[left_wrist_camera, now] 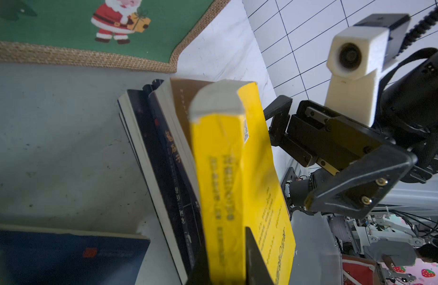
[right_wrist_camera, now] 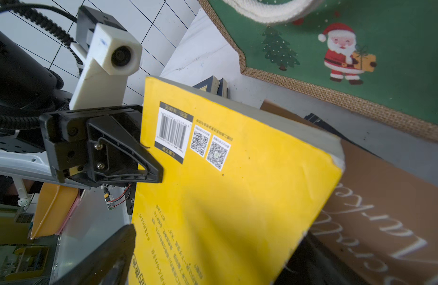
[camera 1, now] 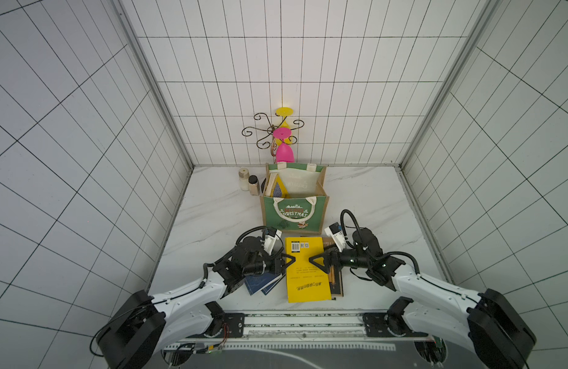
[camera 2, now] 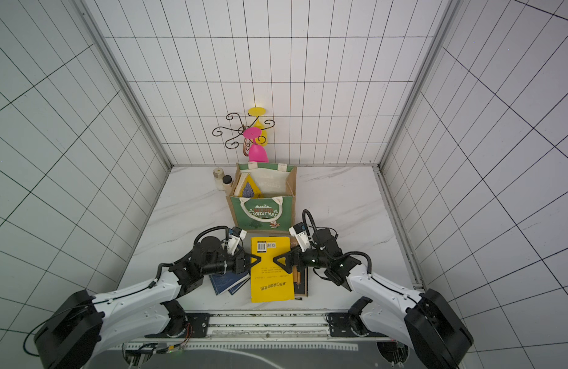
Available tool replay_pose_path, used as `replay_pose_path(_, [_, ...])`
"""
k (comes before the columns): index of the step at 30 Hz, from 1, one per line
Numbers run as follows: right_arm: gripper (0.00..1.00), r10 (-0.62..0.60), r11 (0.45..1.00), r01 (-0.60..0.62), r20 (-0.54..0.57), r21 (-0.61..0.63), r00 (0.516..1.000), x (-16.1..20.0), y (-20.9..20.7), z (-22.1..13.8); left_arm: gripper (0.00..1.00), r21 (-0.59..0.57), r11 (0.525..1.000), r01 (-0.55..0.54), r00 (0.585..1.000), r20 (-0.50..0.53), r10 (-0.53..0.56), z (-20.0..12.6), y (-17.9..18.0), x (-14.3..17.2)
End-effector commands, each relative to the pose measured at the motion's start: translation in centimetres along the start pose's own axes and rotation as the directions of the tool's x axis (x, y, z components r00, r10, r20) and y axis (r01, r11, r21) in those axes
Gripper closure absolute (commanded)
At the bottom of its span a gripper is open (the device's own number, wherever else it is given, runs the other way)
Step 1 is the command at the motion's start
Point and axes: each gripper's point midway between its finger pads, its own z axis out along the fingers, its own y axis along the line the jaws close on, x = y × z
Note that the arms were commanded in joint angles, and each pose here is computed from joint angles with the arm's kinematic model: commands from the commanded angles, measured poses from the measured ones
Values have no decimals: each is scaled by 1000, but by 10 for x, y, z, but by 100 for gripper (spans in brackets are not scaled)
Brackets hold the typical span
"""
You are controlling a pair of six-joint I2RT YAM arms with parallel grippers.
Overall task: Put the books into the canvas bag
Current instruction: Pick up the book from the book.
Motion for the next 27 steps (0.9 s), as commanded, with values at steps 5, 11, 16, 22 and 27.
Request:
replay_pose_path(5, [1, 15, 999, -16, -39, -35, 999, 16, 1, 1, 99, 74, 984, -159, 987, 15, 158, -14, -33, -14])
replay_pose_path(11, [1, 4, 996, -3, 7, -87, 1000, 7, 7, -10, 100, 137, 962, -236, 969, 103, 223, -35, -60, -23])
replay_pose_path(16, [1, -80, 960, 93, 60, -265, 995, 0, 46, -22, 100, 209, 931, -298, 945, 198, 258, -55, -87, -33])
replay_pose_path(22, [1, -134, 927, 157, 91, -340, 987, -7, 71, -26, 100, 255, 913, -319, 934, 246, 258, -64, -103, -38])
replay_pose_path(27, [5, -133, 912, 172, 127, -373, 983, -19, 80, -28, 100, 284, 904, -321, 936, 243, 256, -66, -111, -39])
